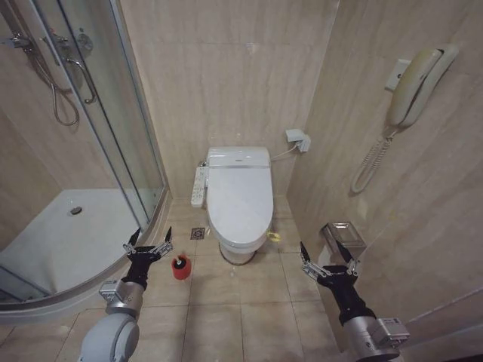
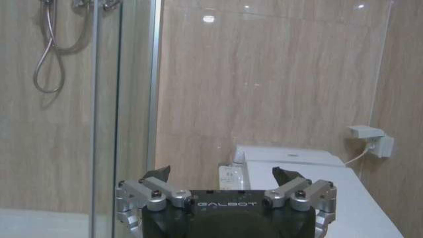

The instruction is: Open the toilet lid, clean the toilet bowl with a toilet brush, close the toilet lid, and flush.

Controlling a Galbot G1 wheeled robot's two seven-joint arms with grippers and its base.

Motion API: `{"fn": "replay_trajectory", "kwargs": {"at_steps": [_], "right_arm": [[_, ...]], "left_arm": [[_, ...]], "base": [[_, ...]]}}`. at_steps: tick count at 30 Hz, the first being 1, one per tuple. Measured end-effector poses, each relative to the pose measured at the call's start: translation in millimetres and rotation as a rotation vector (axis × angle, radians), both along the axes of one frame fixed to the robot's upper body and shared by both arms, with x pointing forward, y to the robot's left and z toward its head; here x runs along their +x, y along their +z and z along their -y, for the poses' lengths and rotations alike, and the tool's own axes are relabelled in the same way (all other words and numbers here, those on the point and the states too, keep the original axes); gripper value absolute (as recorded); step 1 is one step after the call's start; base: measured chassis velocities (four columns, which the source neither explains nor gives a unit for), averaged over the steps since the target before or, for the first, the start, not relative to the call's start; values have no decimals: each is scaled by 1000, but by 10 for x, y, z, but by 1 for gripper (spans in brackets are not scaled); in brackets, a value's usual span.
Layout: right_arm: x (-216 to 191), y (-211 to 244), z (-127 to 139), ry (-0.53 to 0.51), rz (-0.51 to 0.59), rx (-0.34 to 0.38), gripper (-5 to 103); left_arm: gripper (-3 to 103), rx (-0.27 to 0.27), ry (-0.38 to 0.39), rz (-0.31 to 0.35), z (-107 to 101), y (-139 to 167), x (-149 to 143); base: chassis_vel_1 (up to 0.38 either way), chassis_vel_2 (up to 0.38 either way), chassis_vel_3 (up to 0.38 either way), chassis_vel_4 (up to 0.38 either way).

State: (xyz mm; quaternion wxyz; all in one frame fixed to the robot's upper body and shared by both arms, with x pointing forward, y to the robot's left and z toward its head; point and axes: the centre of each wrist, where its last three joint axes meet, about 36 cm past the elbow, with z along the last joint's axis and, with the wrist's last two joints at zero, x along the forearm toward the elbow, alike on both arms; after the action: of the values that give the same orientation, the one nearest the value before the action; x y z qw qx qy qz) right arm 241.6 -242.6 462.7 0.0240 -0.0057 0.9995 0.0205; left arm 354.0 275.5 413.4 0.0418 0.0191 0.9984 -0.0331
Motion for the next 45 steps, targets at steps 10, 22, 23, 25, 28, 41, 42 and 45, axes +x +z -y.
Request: {"fn": "replay_trajectory", "kwargs": {"at_steps": [10, 22, 23, 25, 28, 41, 42, 45], "right_arm": [[0, 0, 0, 0, 0, 0, 100], [0, 0, 0, 0, 0, 0, 100], [0, 0, 0, 0, 0, 0, 100], [0, 0, 0, 0, 0, 0, 100], [0, 0, 0, 0, 0, 0, 100], [0, 0, 0, 0, 0, 0, 100], [0, 0, 0, 0, 0, 0, 100], [0, 0, 0, 0, 0, 0, 100]], "left_arm": [[100, -5, 8, -2, 24, -14, 11], [100, -21, 15, -213, 52, 280, -208], [100, -17, 3, -250, 20, 288, -218], [100, -14, -5, -273, -2, 276, -215], [100, -5, -9, -318, -70, 165, -212], [100, 88, 39, -150, 103, 295, -762], [100, 86, 43, -130, 130, 308, -808], [100, 74, 45, -108, 190, 349, -899]], "base": [[8, -4, -7, 6], [0, 0, 0, 0], [0, 0, 0, 0], [0, 0, 0, 0], [0, 0, 0, 0], [0, 0, 0, 0], [0, 0, 0, 0], [0, 0, 0, 0]]}}
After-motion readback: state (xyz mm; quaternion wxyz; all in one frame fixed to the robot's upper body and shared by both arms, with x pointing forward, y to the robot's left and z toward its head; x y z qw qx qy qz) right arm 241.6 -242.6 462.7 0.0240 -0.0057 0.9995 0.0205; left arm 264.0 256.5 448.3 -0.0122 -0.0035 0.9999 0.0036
